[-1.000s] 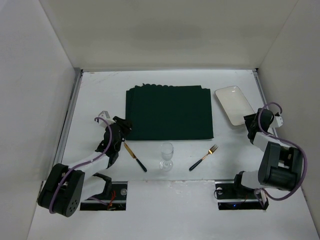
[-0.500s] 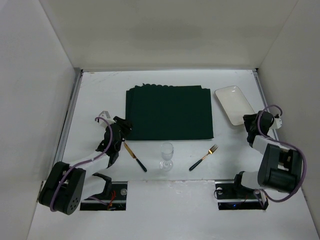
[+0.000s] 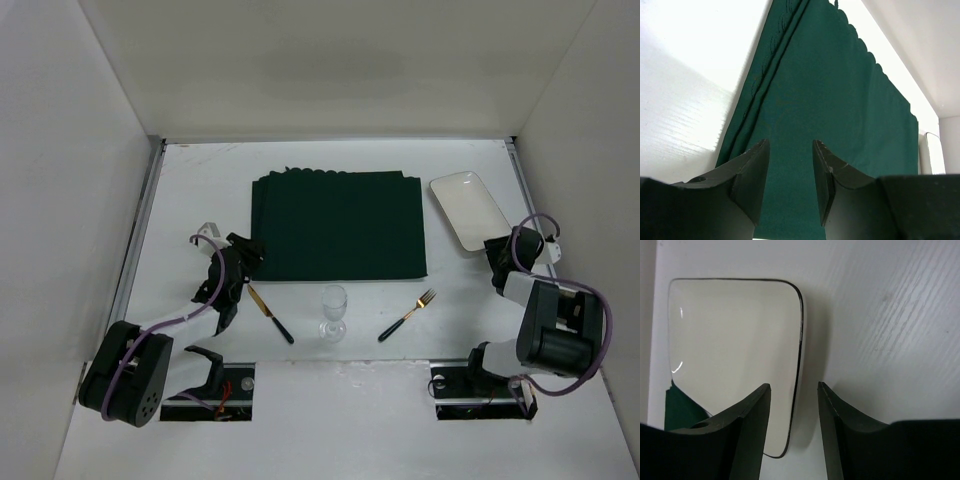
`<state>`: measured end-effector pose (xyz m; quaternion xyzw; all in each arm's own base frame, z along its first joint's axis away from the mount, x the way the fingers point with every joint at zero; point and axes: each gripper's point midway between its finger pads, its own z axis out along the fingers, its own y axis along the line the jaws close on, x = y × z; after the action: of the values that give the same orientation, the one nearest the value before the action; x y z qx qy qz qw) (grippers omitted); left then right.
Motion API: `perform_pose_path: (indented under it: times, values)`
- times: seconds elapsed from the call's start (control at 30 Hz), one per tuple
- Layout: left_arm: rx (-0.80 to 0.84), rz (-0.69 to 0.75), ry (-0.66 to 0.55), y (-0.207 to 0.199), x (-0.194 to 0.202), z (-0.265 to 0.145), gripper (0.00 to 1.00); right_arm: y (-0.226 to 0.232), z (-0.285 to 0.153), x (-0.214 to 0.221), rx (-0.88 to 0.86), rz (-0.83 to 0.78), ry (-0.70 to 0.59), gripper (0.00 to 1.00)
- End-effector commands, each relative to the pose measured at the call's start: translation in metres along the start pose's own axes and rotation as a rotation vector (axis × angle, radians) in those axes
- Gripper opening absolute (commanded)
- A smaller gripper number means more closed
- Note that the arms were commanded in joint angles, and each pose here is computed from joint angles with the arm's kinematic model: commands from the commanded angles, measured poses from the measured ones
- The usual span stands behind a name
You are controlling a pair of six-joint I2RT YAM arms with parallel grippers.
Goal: Set the dinner table for one person
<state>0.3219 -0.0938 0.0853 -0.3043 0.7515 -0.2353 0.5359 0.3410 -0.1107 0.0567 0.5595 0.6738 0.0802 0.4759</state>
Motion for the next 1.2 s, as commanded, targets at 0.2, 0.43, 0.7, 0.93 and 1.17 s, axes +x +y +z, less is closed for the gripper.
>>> perform_pose_path:
  times: [0.2, 0.43, 0.7, 0.93, 1.17]
  values:
    - [0.030, -0.032, -0.042, -0.005, -0.011, 0.000, 0.38, 0.018, 0.014, 0.010, -0.086, 0.020, 0.041, 0.48]
    - [0.023, -0.040, -0.045, -0.002, -0.011, 0.000, 0.42, 0.017, 0.017, 0.010, -0.069, 0.024, 0.043, 0.43]
    - [0.018, -0.055, -0.056, 0.001, -0.015, -0.001, 0.44, 0.010, 0.022, 0.031, -0.039, 0.048, 0.110, 0.36]
    - [0.020, -0.060, -0.065, 0.002, -0.018, -0.002, 0.44, 0.007, 0.031, 0.041, -0.031, 0.083, 0.115, 0.41]
    - [0.018, -0.058, -0.073, 0.003, -0.021, -0.003, 0.44, 0.021, 0.020, 0.032, -0.105, 0.117, 0.081, 0.09]
